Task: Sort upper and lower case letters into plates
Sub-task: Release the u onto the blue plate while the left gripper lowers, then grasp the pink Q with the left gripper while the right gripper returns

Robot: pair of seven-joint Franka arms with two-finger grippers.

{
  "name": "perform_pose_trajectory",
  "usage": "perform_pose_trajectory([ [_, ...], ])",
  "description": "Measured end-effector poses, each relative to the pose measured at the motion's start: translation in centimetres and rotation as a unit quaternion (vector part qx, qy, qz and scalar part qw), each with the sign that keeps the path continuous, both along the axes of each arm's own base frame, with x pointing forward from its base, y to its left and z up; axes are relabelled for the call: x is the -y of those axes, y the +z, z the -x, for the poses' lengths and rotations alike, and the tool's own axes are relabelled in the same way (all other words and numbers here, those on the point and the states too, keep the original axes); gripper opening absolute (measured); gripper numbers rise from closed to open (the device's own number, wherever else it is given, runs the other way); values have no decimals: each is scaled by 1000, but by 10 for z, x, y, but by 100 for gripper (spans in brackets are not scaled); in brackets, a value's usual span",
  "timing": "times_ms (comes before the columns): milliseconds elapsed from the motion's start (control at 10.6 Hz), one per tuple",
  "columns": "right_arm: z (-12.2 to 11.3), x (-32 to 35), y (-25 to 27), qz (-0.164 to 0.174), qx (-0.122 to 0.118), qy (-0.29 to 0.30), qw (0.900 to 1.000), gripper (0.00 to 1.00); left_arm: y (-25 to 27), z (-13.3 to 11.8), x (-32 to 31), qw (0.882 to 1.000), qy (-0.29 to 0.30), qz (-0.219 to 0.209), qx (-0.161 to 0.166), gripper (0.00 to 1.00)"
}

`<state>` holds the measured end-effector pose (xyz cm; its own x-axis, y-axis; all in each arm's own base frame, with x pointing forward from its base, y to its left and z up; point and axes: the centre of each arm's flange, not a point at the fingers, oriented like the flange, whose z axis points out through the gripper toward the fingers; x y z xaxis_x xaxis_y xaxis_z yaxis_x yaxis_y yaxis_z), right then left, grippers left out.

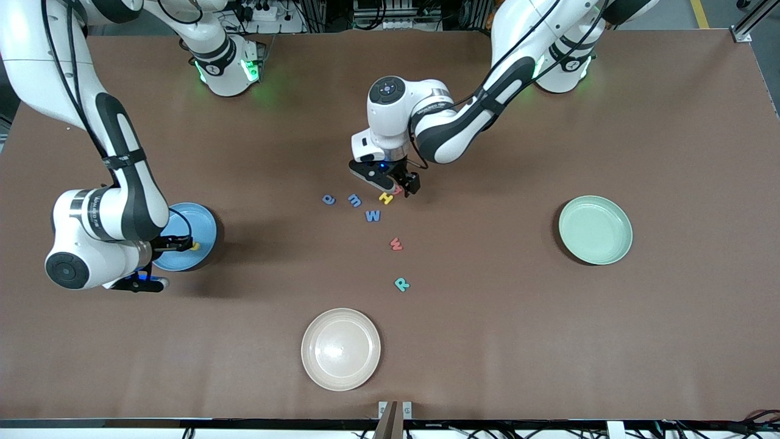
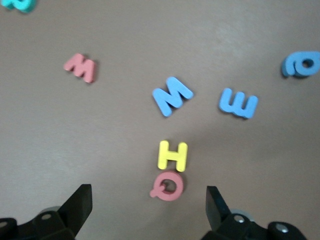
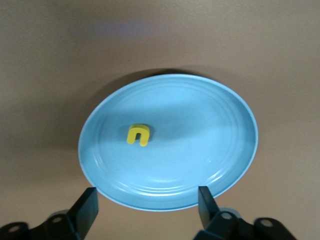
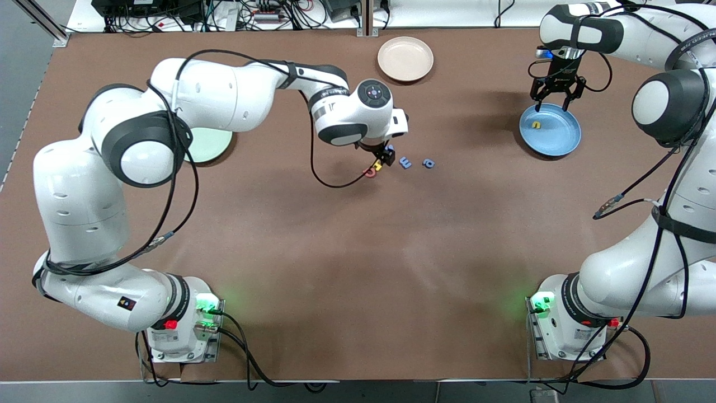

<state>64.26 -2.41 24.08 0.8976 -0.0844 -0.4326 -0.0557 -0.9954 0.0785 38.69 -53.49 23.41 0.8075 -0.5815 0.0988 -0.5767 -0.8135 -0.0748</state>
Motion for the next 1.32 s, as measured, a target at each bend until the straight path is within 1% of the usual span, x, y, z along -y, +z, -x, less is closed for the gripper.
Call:
perform_pose_trajectory([
  [189,0,-16,0,-21,-2,-8,1000,90,-8,8,4,1000,-7,-3,-6,100],
  [378,0,-20,1,-30,-3,-13,999,90,-21,7,4,1000,-12,5,-6,100],
  [473,0,-20,1,-31,-3,-15,999,90,-27,2,1,1000,-13,8,-3,100],
  [662,0,-20,1,-32,-3,-15,999,90,-38,-1,-4,1000,-8,5,-7,100],
  [1325,0,-25,2,-28,-3,-19,999,90,-57,16,-8,999,25,1,-21,100],
])
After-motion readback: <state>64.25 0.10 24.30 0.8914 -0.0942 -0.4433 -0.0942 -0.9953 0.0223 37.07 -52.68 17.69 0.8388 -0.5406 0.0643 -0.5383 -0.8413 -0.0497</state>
